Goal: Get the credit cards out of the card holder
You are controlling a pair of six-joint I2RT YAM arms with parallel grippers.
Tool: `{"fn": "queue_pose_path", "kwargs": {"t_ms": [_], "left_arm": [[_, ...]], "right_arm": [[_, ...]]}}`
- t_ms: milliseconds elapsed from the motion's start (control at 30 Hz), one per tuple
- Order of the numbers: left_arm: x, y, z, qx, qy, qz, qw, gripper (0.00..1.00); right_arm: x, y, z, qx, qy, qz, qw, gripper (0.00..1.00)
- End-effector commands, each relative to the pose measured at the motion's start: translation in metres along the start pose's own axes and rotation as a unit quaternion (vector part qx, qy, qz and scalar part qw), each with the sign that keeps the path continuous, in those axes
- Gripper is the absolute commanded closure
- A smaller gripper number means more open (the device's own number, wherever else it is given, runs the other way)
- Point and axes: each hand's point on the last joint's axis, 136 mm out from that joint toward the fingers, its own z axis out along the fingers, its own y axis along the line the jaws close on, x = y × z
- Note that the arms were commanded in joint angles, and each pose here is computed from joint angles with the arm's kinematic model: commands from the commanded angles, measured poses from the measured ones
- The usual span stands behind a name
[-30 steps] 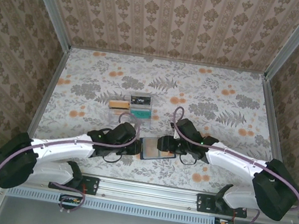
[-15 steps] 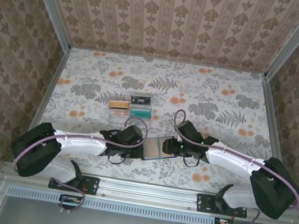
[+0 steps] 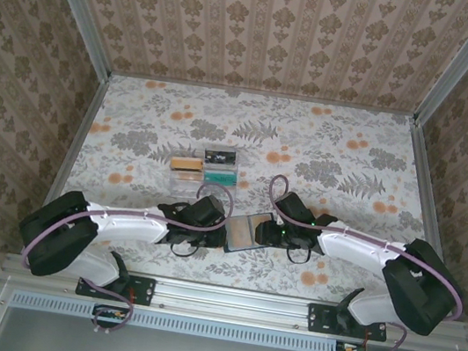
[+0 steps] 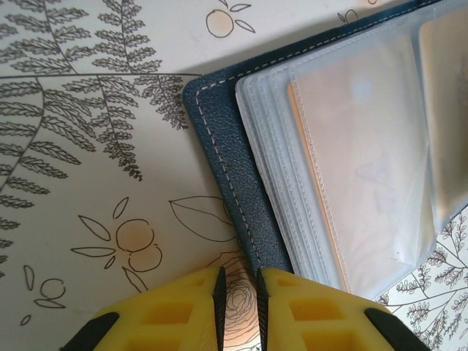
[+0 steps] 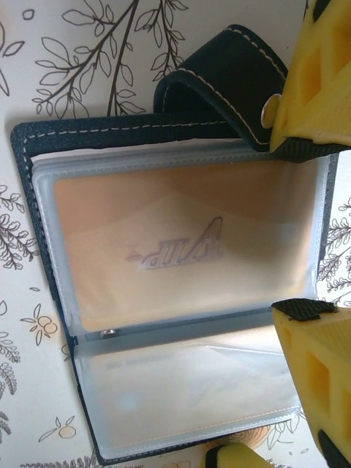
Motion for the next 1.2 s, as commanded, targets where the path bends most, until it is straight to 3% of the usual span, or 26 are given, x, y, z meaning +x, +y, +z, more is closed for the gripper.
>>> {"fn": "queue_pose_path", "kwargs": {"t_ms": [0,433,833,1167], "left_arm": [[-0.001,-0.005,0.001,-0.004,0.005,0.008,1.000,0.79],[-0.002,-0.006,0.000,-0.006,0.004,0.012,1.000,0.80],[-0.002,-0.007,0.003,-0.005,0.007,0.014,1.000,0.80],[-0.002,-0.007,0.004,-0.005,0.008,0.013,1.000,0.80]], "right_arm": [[-0.007,-0.005,-0.014,0.026,-0.012,-0.018,0.999,0.43],[-0.003,-0.014,0.003,0.049,0.010,-0.033,0.998,0.43],[-0.005,0.033,-0.003,-0.063,0.015,-0.013,0.998,0.45],[-0.011,0.055,-0.011,-0.103,0.009,-0.005,0.995,0.45]]}}
